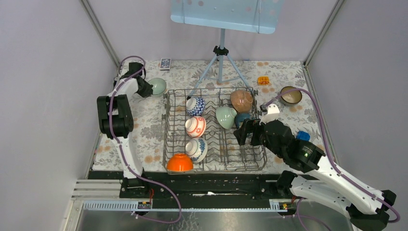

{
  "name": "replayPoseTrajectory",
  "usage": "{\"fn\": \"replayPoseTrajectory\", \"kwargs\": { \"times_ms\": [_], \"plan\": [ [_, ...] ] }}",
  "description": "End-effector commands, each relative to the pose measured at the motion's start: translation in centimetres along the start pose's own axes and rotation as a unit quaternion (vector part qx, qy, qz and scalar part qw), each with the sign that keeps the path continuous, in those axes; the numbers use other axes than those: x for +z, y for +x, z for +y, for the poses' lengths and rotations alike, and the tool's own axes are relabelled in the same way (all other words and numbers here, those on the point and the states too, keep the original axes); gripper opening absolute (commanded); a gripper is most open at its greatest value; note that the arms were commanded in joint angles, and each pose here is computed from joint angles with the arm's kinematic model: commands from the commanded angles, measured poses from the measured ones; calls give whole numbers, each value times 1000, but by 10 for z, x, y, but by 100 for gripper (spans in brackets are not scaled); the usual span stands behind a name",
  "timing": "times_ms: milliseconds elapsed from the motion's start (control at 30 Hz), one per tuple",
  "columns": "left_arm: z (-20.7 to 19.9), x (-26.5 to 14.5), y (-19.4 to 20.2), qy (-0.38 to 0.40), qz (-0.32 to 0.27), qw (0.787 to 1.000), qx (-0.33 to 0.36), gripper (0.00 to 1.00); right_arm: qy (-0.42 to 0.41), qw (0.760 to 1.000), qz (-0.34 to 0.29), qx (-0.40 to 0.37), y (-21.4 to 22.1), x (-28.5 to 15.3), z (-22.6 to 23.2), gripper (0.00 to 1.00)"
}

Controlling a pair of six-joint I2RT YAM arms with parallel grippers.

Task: Unload the bowls from the dish rack
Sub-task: Place the bowl at the center of the board.

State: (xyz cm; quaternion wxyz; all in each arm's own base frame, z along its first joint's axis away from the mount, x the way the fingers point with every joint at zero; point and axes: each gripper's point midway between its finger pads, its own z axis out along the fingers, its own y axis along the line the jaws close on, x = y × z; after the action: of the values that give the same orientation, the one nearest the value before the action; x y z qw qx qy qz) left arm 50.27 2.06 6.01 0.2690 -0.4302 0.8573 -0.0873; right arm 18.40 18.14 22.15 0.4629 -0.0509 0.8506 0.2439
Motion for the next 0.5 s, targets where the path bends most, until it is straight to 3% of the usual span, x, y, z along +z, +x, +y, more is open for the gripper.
{"fn": "replayPoseTrajectory", "kwargs": {
  "times_ms": [0,467],
  "plan": [
    [-6,-9,-14,9,-39,999,0,0,-2,1000,-23,9,-14,-3,3,100],
    [12,-19,-16,-16,-64,998,-11,0,-1,1000,-24,12,-12,-3,1,100]
  ]
}}
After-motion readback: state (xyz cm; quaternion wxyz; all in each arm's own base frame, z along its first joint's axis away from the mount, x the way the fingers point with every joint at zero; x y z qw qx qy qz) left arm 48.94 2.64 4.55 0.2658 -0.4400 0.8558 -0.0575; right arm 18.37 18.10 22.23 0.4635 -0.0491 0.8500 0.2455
